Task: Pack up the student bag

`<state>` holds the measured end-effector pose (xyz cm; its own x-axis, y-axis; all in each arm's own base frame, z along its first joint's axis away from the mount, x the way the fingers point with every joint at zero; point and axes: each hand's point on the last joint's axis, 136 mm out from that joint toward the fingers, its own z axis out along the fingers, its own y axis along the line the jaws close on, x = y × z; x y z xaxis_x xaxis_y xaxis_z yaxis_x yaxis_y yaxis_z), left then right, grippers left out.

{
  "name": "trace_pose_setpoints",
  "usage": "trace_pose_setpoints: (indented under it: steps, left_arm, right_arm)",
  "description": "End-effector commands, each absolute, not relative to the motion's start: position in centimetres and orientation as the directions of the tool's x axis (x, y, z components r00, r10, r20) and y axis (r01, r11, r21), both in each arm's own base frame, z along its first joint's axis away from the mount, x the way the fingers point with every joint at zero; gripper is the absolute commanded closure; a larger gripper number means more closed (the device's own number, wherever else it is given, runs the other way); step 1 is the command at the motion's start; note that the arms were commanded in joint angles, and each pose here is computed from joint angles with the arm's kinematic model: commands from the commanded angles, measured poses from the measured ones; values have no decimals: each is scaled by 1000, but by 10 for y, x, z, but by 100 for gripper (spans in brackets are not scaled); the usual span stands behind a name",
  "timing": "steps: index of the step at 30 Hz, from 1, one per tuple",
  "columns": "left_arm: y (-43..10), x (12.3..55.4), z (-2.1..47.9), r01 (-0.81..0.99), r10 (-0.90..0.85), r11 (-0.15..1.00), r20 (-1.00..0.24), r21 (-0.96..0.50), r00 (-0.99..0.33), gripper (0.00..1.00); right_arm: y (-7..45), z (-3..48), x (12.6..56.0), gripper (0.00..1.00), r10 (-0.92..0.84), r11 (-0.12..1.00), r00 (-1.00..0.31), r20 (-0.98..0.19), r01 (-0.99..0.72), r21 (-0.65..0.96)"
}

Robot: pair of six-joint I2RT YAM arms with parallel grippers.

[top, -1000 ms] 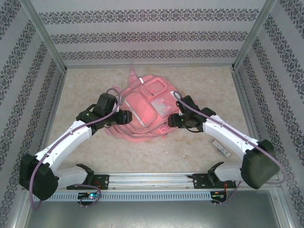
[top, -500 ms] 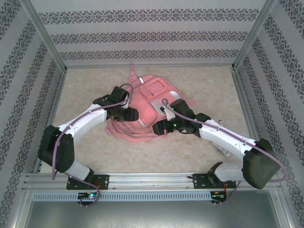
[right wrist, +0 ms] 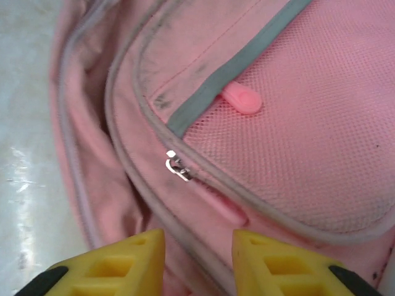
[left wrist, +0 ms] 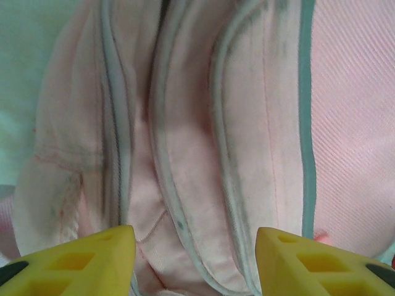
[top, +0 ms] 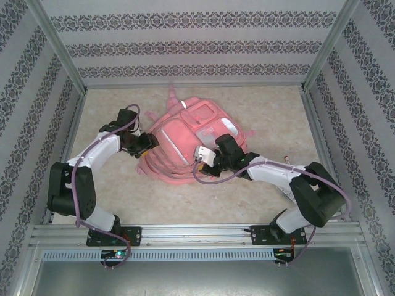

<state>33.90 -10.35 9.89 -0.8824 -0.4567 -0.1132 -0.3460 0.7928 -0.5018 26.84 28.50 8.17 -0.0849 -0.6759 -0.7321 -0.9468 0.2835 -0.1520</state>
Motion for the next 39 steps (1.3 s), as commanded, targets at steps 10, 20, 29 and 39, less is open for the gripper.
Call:
trace_pose_setpoints:
  steps: [10,20,29,39]
  left_arm:
    - [-79,312,28,-461,-502,797,-2,-391,-865,56]
    - [-66,292,6,-437,-468,842,-25,-316,-883,77]
    - [-83,286,2,-422,-456,811,12,-404,-890,85]
    - [-105,281,24,-364,-432,800,-36,-478,-901,89]
  right_arm:
    - [302,62,279,62,-697,292,17,-717,-906,-305]
    - [293,67,315,56,-732,495,17,-681,-674,-549]
    - [310,27,286,66,-679,479,-65,-732,-794,-374]
    - [332,45,260,75,-509,433,-151,-848,-896,-100]
